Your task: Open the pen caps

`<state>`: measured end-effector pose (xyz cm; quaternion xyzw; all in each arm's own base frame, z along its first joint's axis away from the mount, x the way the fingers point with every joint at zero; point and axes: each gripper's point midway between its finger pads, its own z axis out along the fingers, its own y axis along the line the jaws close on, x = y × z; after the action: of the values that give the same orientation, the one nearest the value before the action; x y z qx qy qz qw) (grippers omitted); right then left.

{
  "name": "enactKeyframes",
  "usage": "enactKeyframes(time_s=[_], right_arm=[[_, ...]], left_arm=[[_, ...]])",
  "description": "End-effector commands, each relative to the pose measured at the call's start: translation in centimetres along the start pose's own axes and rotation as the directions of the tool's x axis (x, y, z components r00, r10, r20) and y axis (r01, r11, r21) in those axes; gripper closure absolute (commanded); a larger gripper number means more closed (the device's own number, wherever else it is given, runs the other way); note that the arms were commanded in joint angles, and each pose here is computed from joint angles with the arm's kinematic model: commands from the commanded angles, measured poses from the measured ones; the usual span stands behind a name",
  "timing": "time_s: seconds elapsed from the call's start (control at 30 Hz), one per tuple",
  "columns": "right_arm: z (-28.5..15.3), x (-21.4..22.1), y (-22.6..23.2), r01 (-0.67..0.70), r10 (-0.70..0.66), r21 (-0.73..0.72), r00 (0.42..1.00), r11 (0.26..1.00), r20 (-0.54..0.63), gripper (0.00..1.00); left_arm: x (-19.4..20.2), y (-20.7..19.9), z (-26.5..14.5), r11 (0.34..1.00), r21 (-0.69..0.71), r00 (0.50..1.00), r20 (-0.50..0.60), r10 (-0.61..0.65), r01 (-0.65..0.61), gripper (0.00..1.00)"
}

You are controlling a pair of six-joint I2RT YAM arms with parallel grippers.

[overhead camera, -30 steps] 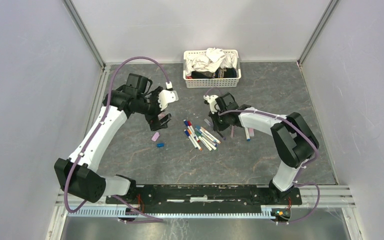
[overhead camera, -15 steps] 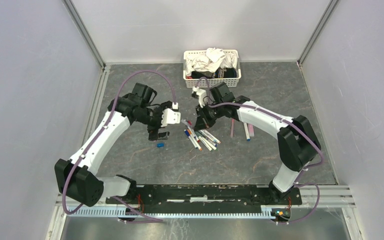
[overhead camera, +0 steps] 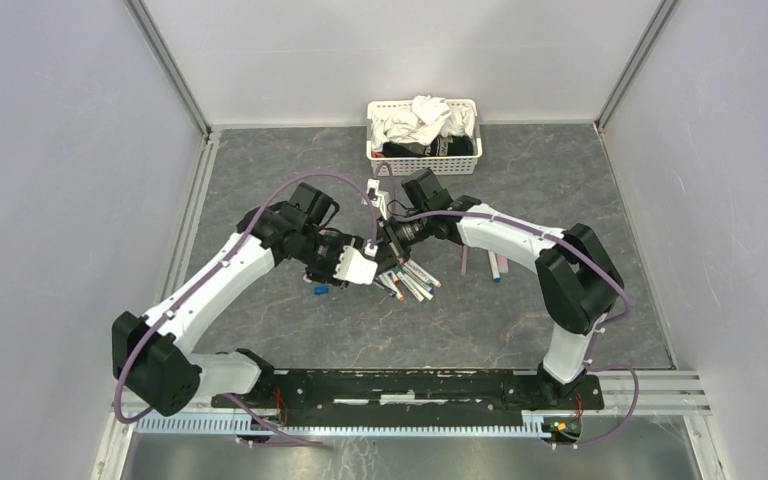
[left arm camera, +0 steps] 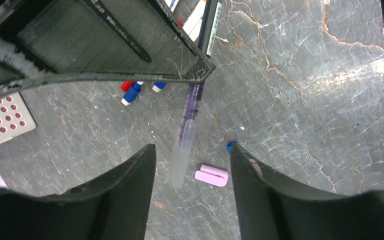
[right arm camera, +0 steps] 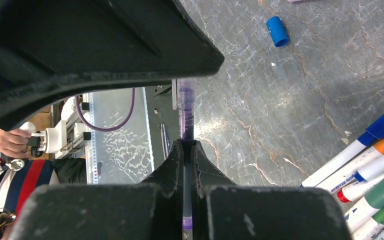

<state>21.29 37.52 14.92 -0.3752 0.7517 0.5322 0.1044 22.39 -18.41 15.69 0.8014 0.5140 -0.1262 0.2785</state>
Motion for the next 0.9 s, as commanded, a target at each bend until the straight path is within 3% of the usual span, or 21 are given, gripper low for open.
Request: enactKeyframes(time_s=[0.0,0.2,0.23,0.3,0.4,0.5,0.6,0.73,0.87], right_arm=[[0.4,-2.1,2.1,0.046,-0.042,-0.097,0.998,0.994,0.035,1.0],[0.6,-2.4,2.5,0.038,-0.032,-0.135,0.998,0.99,0.048,1.0],[0.8,-2.3,2.5,0.036,-0.03,-0.137,0.999,0.99,0.046,0.96],[1.0,-2.1,2.1,0.023,-0.018,-0.133,0.999,0.991,0.04,0.76],[1.7,-1.7,1.6,0.01,-0.007,-0.123,1.0,0.992,0.025,0.58],[2.7,-1.5,1.6,0.008,-0.007,-0.13,1.0,0.991,0.008,0.55],[3.1,-1.5,1.5,0.002,-0.002,-0.128,1.0,0.992,0.005,0.65],[2.6,-0.7,0.7,0.0,-0.001,-0.093,1.0,0.996,-0.01,0.99],[1.4,1.3,-0.2,-0.015,0.014,-0.044,1.0,0.999,-0.025,1.0]], left_arm=[[-0.2,0.7,0.6,0.996,0.004,0.996,-0.016,0.09,-0.09,0.44],[0.2,0.0,1.3,0.992,0.049,0.992,-0.041,0.12,-0.118,0.74],[0.2,-0.1,1.3,0.991,0.053,0.991,-0.044,0.125,-0.122,0.81],[0.4,0.0,1.2,0.99,0.053,0.99,-0.056,0.131,-0.128,0.97],[0.4,0.1,1.0,0.991,0.051,0.989,-0.064,0.13,-0.127,0.98],[0.2,0.2,0.9,0.991,0.05,0.99,-0.062,0.13,-0.127,0.98],[0.3,0.1,0.7,0.991,0.058,0.989,-0.067,0.128,-0.124,0.98],[1.2,-0.2,0.4,0.992,0.071,0.986,-0.116,0.116,-0.108,0.98],[4.2,0.6,-0.4,0.997,0.06,0.971,-0.229,0.068,-0.056,0.98]])
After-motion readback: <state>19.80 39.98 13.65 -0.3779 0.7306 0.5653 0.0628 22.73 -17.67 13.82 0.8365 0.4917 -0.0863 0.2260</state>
